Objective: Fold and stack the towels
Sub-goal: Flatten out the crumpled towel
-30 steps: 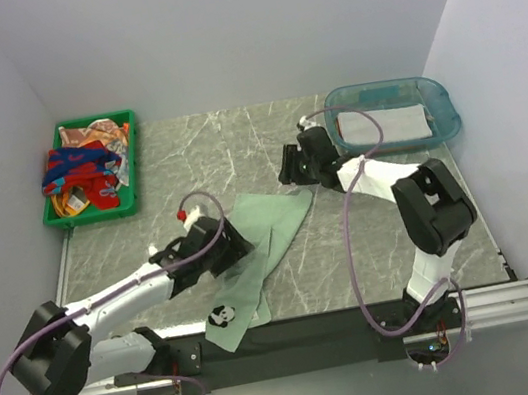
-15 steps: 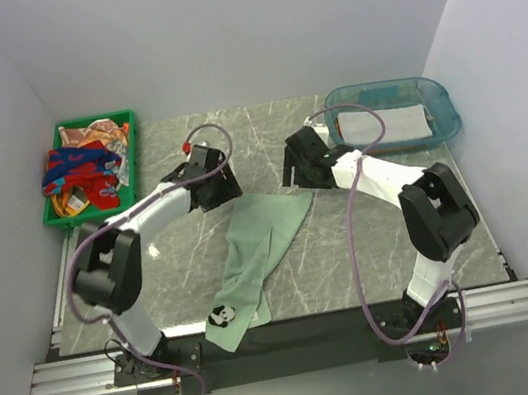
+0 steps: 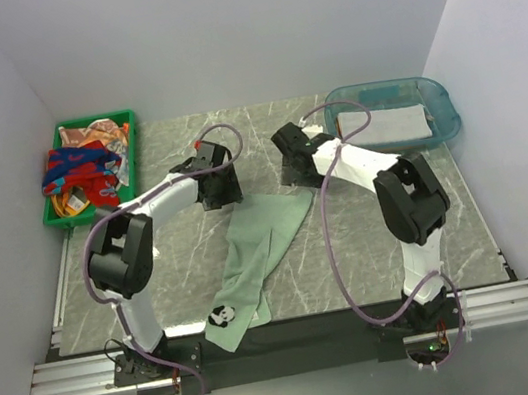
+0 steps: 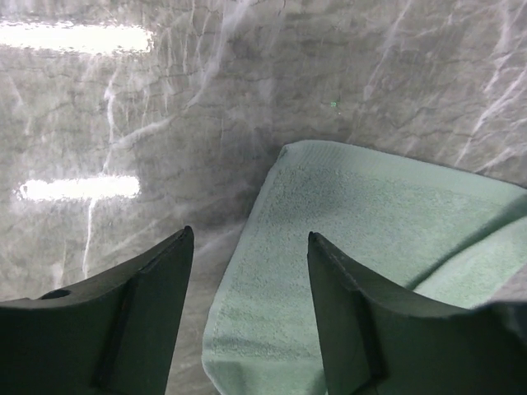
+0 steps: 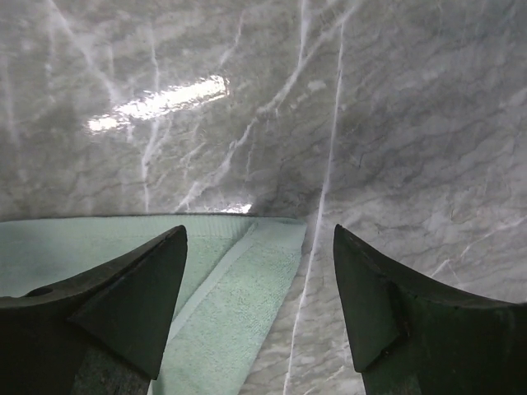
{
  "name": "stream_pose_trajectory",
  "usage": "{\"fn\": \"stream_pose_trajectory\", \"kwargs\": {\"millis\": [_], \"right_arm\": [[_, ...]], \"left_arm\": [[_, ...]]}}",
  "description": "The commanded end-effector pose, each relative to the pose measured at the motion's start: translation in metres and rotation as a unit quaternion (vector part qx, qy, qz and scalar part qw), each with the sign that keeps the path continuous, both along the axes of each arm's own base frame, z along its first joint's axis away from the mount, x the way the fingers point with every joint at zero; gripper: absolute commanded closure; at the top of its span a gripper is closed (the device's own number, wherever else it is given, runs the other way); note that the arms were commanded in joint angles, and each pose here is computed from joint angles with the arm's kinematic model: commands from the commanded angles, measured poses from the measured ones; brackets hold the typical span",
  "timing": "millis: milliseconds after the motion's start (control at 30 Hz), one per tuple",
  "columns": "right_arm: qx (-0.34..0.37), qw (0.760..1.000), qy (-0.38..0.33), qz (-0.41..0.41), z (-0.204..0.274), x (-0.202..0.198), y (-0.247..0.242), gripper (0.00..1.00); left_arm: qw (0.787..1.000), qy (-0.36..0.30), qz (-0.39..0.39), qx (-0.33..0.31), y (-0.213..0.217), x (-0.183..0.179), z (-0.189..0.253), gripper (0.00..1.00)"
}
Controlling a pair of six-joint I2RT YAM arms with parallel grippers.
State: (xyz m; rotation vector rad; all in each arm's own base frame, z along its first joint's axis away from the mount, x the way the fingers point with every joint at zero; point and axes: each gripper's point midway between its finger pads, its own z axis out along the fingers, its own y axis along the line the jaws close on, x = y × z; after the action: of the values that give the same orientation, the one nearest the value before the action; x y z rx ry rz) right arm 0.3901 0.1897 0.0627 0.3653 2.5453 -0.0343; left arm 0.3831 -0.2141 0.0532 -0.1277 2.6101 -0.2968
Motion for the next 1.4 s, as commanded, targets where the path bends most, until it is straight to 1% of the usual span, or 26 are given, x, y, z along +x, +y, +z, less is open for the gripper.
{"fn": "stream_pose_trajectory", "kwargs": {"millis": [0,167,300,367,600,700,800,1000,1100,1167,1367], "right_arm": [[-0.024,1.0,0.005,-0.015,0.002,0.001,0.002,0.23],[-0.034,0.999,0.012,-0.019,-0.004,-0.001,0.002,0.24],[-0.034,0.999,0.016,-0.02,-0.01,-0.002,0.004,0.27],[-0.036,0.999,0.017,-0.02,-0.012,-0.005,0.003,0.28],[-0.04,0.999,0.011,-0.024,-0.012,-0.008,-0.001,0.39],[-0.04,0.999,0.013,-0.026,-0.015,-0.009,-0.004,0.41],[-0.038,0.999,0.016,-0.026,-0.019,-0.012,-0.005,0.41],[-0.035,0.999,0.017,-0.028,-0.022,-0.013,-0.005,0.42],[-0.032,0.999,0.014,-0.031,-0.02,-0.015,-0.006,0.46],[-0.03,0.999,0.008,-0.034,-0.016,-0.014,-0.008,0.51],[-0.02,0.999,-0.005,-0.041,-0.007,-0.014,-0.012,0.53]], "left_arm": [[1.0,-0.002,-0.014,-0.006,-0.007,0.008,0.001,0.37],[1.0,0.008,-0.008,0.014,-0.002,0.008,-0.011,0.47],[1.0,0.011,-0.005,0.019,-0.002,0.01,-0.014,0.49],[1.0,0.009,-0.002,0.021,0.0,0.01,-0.013,0.52],[0.999,0.027,0.001,0.043,0.006,0.008,-0.031,0.55],[0.998,0.032,0.004,0.051,0.008,0.007,-0.036,0.57],[0.998,0.034,0.005,0.057,0.01,0.007,-0.04,0.6],[0.997,0.039,0.001,0.065,0.008,0.004,-0.045,0.6],[0.997,0.043,-0.002,0.066,0.007,0.003,-0.048,0.6],[0.997,0.044,-0.003,0.068,0.007,0.003,-0.048,0.6],[0.996,0.047,-0.001,0.075,0.009,0.003,-0.052,0.6]]}}
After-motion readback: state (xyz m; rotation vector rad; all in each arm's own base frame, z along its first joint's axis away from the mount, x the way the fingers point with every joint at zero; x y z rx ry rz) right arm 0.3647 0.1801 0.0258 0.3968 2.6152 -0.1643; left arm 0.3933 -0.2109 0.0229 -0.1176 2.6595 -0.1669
